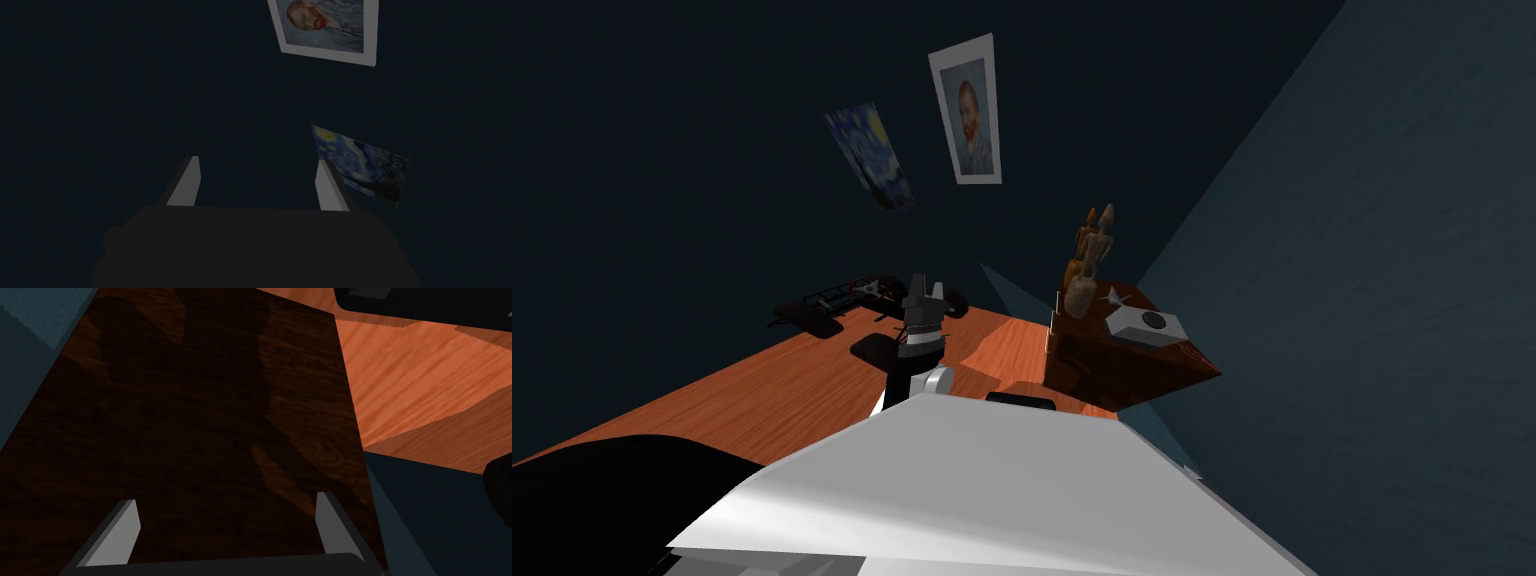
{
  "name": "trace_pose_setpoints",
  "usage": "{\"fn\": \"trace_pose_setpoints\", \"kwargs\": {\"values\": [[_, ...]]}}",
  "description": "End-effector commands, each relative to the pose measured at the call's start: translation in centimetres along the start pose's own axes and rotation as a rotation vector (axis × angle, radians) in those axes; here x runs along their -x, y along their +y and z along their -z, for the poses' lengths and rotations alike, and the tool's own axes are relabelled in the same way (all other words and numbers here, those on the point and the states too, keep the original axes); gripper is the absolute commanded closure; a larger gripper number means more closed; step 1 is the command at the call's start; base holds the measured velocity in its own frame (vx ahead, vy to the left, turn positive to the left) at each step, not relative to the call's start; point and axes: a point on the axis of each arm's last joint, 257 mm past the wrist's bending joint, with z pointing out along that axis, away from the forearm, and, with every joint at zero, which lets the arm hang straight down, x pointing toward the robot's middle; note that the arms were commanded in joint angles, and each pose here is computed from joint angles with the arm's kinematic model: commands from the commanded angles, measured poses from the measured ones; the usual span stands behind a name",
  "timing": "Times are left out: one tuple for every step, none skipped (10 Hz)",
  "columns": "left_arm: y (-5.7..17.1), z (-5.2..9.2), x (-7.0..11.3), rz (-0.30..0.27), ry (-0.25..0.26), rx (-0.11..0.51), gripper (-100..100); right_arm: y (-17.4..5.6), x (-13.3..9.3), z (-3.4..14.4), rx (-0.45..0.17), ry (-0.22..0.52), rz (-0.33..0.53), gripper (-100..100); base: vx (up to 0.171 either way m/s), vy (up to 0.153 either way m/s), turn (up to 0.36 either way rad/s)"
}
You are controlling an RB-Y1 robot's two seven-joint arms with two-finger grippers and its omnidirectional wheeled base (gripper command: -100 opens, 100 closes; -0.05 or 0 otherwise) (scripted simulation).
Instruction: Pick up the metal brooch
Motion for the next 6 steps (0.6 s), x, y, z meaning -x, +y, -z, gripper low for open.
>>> {"fn": "trace_pose_setpoints", "kwargs": {"values": [[0.0, 0.0, 0.0, 0.0, 0.0, 0.0, 0, -1.9, -0.8, 0.5, -0.027, 0.035, 0.039, -100, 0.029, 0.029, 0.053], [0.0, 0.0, 0.0, 0.0, 0.0, 0.0, 0, -4.9, -2.0, 1.5, -0.068, 0.089, 0.108, -100, 0.032, 0.042, 0.1], [0.0, 0.0, 0.0, 0.0, 0.0, 0.0, 0, -5.0, -1.9, 1.6, -0.069, 0.09, 0.111, -100, 0.028, 0.029, 0.057], [0.0, 0.0, 0.0, 0.0, 0.0, 0.0, 0, -7.8, -2.8, 2.7, -0.109, 0.139, 0.175, -100, 0.032, 0.029, 0.112], [0.0, 0.0, 0.0, 0.0, 0.0, 0.0, 0, -8.0, -2.6, 2.7, -0.11, 0.14, 0.18, -100, 0.029, 0.02, 0.057], [0.0, 0.0, 0.0, 0.0, 0.0, 0.0, 0, -11.0, -3.0, 4.0, -0.15, 0.186, 0.247, -100, 0.034, 0.023, 0.118]]}}
